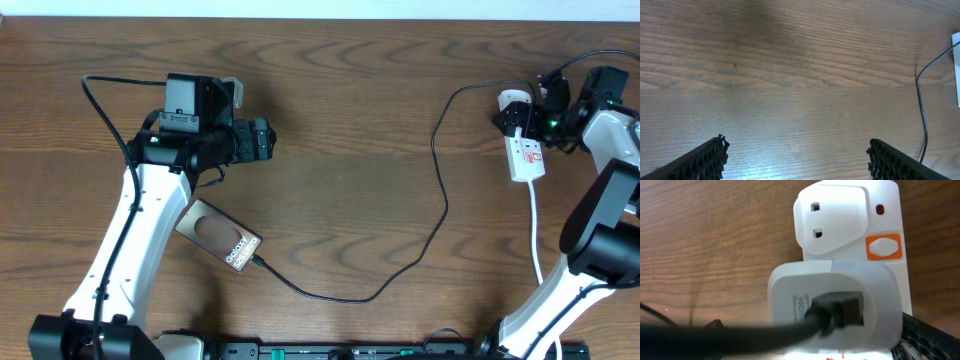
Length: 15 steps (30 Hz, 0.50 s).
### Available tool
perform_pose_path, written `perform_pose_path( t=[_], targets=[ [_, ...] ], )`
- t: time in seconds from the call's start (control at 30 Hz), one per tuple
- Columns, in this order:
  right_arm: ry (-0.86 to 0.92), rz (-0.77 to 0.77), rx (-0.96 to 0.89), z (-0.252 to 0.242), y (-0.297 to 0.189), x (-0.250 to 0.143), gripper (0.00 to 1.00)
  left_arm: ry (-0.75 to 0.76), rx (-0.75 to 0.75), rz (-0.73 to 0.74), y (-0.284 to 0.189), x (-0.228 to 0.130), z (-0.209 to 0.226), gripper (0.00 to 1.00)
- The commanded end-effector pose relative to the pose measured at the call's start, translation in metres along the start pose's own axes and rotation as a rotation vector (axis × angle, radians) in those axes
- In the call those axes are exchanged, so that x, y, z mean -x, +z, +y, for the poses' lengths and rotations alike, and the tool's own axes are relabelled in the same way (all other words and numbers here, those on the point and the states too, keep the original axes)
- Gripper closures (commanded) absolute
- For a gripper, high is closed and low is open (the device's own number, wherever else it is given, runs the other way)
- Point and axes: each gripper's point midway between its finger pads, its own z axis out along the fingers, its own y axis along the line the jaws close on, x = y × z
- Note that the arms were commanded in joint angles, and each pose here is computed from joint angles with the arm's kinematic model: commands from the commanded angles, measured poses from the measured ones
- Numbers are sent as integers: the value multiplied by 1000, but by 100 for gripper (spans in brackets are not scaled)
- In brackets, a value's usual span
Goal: Plug charger to phone and switch on socket
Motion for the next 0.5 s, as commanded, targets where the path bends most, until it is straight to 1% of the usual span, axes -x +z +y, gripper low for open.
perform_pose_path(
  t=[0.0,0.23,0.47],
  targets=[
    [55,109,128,31,30,-31,4,24,4,-20,-4,7,-2,11],
    [67,129,135,33,29,-36,8,24,4,-19,-4,7,-2,12],
    [62,132,75,21,28,-34,7,24,4,-19,-4,7,-2,11]
  ],
)
